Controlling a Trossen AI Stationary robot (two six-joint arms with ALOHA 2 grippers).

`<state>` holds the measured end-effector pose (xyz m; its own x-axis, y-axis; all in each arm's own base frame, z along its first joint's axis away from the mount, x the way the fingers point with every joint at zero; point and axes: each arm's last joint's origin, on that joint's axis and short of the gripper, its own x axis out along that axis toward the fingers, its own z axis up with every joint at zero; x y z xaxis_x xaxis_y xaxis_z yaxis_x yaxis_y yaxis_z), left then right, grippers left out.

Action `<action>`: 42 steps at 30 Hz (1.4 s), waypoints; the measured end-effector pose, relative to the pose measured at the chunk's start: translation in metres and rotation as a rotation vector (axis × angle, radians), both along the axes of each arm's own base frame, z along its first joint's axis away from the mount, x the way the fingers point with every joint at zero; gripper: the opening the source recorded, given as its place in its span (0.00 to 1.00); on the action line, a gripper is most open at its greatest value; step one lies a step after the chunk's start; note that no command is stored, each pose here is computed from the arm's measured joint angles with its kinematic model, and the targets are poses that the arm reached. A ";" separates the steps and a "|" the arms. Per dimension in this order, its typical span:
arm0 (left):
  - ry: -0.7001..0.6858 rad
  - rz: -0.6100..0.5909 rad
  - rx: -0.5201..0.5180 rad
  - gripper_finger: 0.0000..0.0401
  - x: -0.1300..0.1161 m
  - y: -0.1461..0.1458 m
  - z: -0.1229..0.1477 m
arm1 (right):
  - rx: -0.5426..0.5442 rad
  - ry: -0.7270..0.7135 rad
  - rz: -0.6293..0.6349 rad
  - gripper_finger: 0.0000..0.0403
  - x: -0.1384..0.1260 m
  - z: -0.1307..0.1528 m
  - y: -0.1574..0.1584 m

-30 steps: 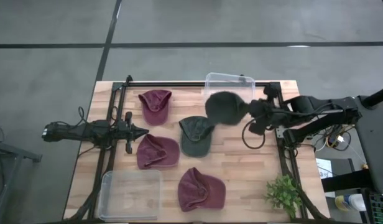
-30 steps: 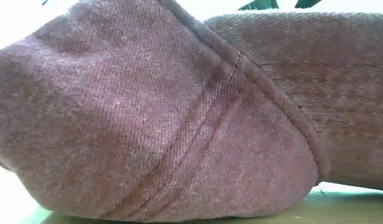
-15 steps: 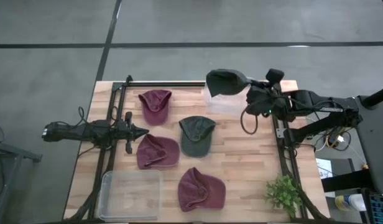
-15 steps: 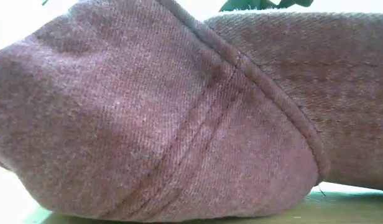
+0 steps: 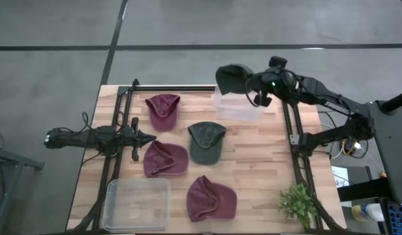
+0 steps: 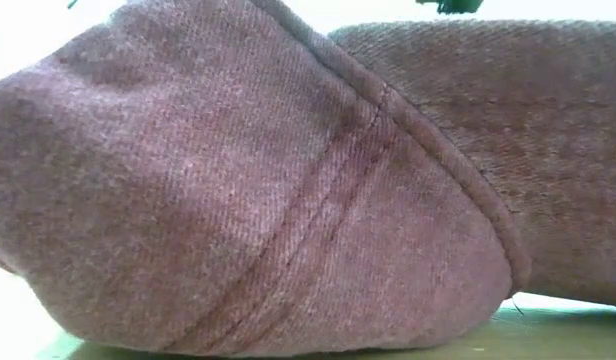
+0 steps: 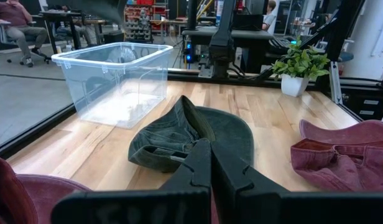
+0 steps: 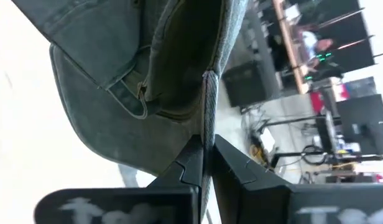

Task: Pick & Place hat
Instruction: Put the right gray cap into the top transparent bin

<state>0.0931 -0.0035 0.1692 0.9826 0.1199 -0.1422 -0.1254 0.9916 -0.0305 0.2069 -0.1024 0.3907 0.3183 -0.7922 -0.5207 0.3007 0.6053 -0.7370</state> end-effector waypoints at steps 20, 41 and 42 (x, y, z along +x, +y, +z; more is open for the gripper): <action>0.000 0.000 0.000 0.00 0.000 0.000 0.000 | 0.227 0.333 0.031 0.03 0.043 -0.072 -0.052; 0.000 0.000 0.000 0.00 0.000 0.000 0.000 | 0.395 0.467 0.019 0.03 0.024 -0.078 -0.040; 0.000 0.000 0.000 0.00 0.000 0.000 0.000 | 0.399 0.476 0.024 0.03 0.024 -0.078 -0.040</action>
